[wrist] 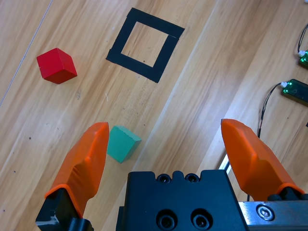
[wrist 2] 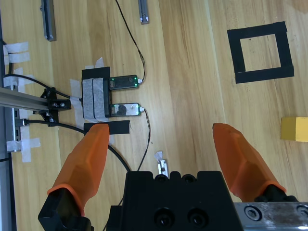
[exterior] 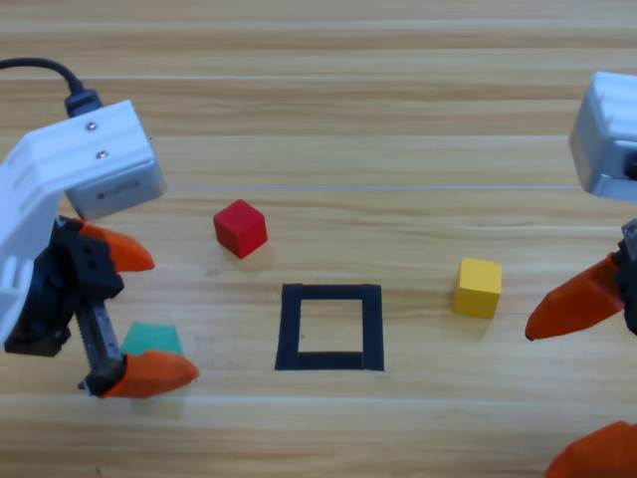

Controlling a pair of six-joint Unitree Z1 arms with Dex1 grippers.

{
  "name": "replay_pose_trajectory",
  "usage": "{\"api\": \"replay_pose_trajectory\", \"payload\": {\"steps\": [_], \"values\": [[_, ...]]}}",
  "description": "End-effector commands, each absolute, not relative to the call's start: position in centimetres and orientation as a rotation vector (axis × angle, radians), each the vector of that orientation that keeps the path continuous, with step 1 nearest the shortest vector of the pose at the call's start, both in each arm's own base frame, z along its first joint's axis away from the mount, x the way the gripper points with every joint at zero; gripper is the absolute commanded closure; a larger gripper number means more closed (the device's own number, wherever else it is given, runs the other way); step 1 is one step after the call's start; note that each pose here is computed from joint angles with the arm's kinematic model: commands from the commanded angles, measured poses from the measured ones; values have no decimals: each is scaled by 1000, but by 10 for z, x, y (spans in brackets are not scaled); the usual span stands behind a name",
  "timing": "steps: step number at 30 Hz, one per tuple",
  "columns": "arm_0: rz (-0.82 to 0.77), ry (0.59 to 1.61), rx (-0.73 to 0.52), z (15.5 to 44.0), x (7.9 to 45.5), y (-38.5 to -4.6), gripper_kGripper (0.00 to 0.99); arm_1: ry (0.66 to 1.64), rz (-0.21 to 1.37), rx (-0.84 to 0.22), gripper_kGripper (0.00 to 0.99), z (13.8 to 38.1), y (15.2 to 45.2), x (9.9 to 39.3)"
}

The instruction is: Stack the blocks in the rectangular block: red at the bottom, yellow in the middle, green on top

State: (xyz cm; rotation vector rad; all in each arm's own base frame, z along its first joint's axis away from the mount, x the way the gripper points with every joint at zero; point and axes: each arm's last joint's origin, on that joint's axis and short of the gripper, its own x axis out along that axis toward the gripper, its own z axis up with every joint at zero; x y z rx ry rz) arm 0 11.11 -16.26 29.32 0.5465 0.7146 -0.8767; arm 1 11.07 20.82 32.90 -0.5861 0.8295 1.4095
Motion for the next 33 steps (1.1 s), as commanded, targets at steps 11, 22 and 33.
{"api": "replay_pose_trajectory", "payload": {"steps": [11,22,33], "values": [[-887,717,536,296,109,-165,0,878,1419,-592,45,317,224,111],[-876,720,509,298,106,-161,0,947,759,-461,45,309,243,153],[-752,550,211,403,103,-146,2,940,387,-287,42,301,241,171]]}}
